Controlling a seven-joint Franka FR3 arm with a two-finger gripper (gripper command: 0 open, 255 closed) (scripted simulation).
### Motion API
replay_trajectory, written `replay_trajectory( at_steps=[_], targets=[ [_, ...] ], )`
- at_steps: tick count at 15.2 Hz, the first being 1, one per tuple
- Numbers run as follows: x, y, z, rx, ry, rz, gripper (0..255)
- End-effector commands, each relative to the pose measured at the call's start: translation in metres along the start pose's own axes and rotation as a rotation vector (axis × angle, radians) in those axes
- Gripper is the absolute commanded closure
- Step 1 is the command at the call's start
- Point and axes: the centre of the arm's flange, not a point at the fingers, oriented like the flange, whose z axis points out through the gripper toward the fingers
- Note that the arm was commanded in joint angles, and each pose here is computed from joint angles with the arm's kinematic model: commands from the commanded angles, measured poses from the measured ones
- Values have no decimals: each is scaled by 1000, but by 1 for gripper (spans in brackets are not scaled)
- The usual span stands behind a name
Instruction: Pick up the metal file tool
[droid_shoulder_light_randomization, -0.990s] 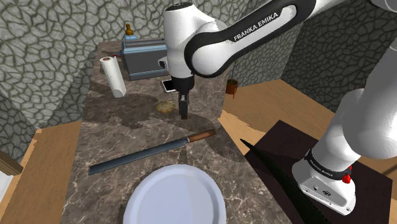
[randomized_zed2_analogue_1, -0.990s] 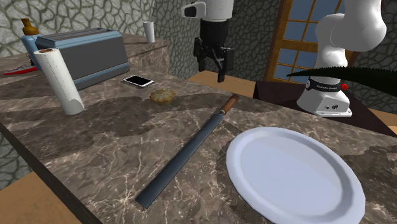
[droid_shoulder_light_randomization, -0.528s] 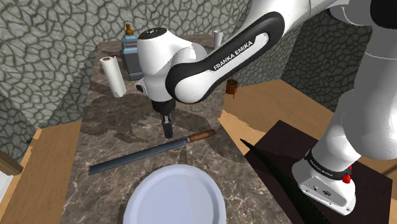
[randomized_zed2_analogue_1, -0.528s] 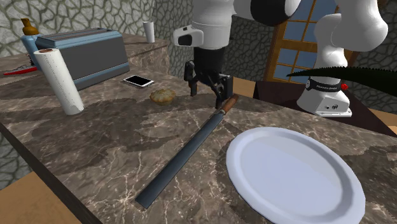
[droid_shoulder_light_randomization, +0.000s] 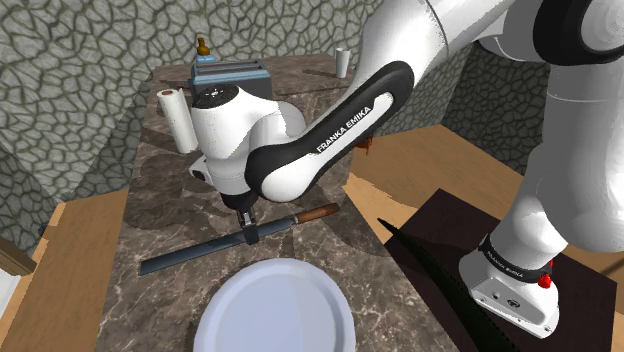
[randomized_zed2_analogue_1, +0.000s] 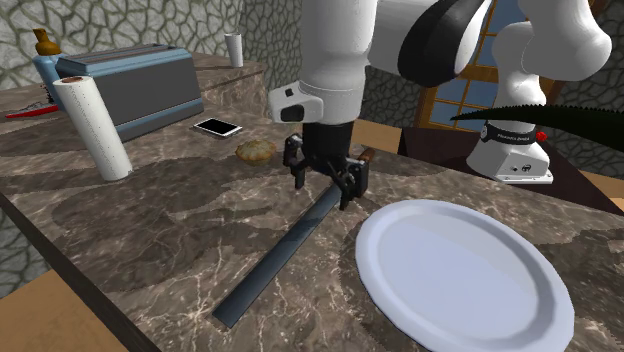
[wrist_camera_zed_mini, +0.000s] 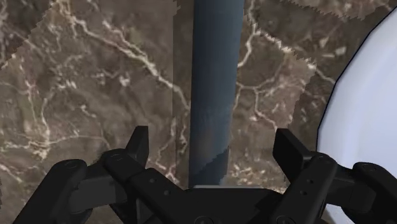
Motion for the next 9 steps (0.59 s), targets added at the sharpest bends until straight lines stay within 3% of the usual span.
replay_trajectory(
  at_steps=[1, 5, 6, 9],
  targets=[
    [0, -1, 12, 0, 0, -2, 0],
    [0, -2, 26, 0, 0, -2, 0],
    [0, -2, 25, 0, 0, -2, 255],
    [0, -2, 25, 0, 0, -2, 255]
  ],
)
